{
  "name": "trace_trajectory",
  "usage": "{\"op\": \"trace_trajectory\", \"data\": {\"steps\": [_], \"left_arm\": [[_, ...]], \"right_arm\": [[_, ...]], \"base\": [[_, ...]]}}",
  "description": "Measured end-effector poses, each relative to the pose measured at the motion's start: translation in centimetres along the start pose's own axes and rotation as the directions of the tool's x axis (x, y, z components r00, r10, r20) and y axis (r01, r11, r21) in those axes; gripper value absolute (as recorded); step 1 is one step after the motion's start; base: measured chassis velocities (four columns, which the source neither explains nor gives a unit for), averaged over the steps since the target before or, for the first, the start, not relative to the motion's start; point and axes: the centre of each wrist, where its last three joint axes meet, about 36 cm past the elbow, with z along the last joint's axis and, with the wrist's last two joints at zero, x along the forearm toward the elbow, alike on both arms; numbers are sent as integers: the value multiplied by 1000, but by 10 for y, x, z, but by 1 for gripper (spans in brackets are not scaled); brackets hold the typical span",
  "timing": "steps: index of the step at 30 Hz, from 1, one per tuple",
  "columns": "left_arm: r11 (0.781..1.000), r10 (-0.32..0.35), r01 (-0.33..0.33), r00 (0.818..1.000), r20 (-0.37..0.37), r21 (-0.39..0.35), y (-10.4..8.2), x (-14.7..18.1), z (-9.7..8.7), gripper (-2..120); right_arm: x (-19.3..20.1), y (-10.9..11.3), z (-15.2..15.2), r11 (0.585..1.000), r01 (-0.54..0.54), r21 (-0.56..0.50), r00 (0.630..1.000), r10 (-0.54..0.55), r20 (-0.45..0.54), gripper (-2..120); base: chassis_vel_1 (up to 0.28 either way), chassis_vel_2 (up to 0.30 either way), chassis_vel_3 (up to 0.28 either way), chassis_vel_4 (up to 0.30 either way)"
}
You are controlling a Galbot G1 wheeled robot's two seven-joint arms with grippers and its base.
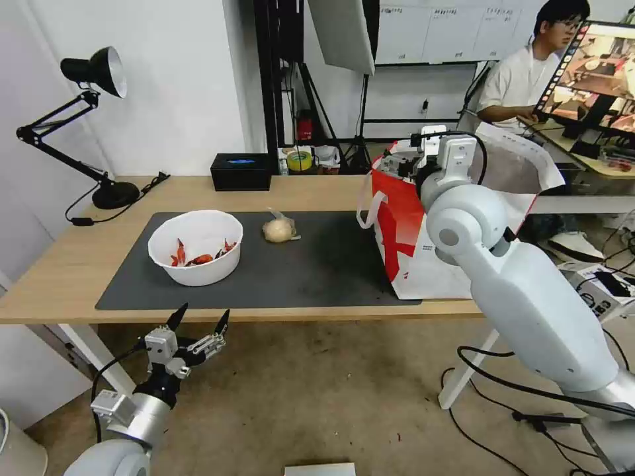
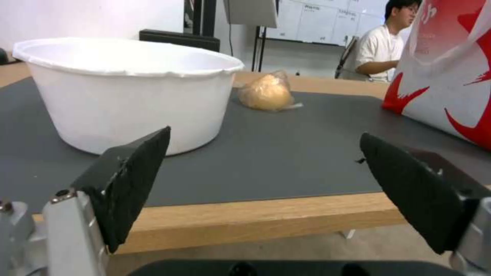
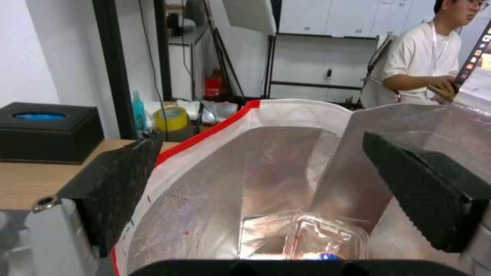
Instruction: Pick up the trash from the table and place it into the takeout bag.
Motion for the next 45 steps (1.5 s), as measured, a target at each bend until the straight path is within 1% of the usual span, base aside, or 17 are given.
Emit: {"op": "trace_trajectory", "data": {"steps": [12,19,21,22,24,25,27,30,31,32,34,36,37,39,40,43,45], "left_arm": [[1000,-3,3,1000,4,-3,1,0,-2,100],[1000,-4,4,1000,7,-2,1,-1,-2,100],[1000,-6,6,1000,9,-1,1,-1,-2,100],[1000,-6,6,1000,9,-1,1,-1,-2,100],[1000,-7,7,1000,10,0,1,-1,-2,100],[1000,-7,7,1000,10,0,1,-1,-2,100],[1000,-9,9,1000,12,0,0,0,-3,100],[1000,-9,9,1000,14,0,0,0,-3,100],[1000,-9,9,1000,14,0,0,1,-3,100],[1000,-9,9,1000,14,0,0,1,-3,100],[1000,-9,9,1000,15,-1,0,1,-4,100],[1000,-9,9,1000,15,-1,0,1,-4,100],[1000,-9,9,1000,16,-1,0,1,-4,100],[1000,-7,7,1000,17,0,-1,1,-4,100],[1000,-7,7,1000,17,0,-1,1,-4,100],[1000,-5,5,1000,19,2,-3,2,-5,100],[1000,-5,5,1000,19,3,-3,2,-4,100]], "right_arm": [[1,4,1,1000,15,-12,1000,-15,5,100],[10,10,7,994,102,-50,994,-100,47,100],[18,17,17,977,198,-75,974,-188,125,100],[18,17,17,977,198,-75,974,-188,125,100],[24,20,29,958,270,-96,950,-248,192,100],[24,20,29,958,270,-96,950,-248,192,100],[30,20,42,941,322,-102,925,-290,243,100],[34,20,50,934,343,-101,915,-307,262,100],[40,19,61,925,368,-98,903,-331,274,100],[40,19,61,925,368,-98,903,-331,274,100],[48,15,77,912,398,-100,890,-358,282,100],[51,14,82,910,403,-100,889,-362,282,100],[55,12,93,907,408,-102,887,-367,280,100],[70,6,125,910,407,-78,885,-372,278,100],[70,6,125,910,407,-78,885,-372,278,100],[87,2,148,901,425,-85,878,-387,281,100],[92,2,153,898,431,-88,874,-392,286,100]], "base": [[0,0,0,0],[0,0,0,0],[0,0,0,0],[0,0,0,0],[0,0,0,0],[0,0,0,0],[0,0,0,0],[0,0,0,0],[0,0,0,0],[0,0,0,0],[0,0,0,0],[0,0,0,0],[0,0,0,0],[0,0,0,0],[0,0,0,0],[0,0,0,0],[0,0,0,0]]}}
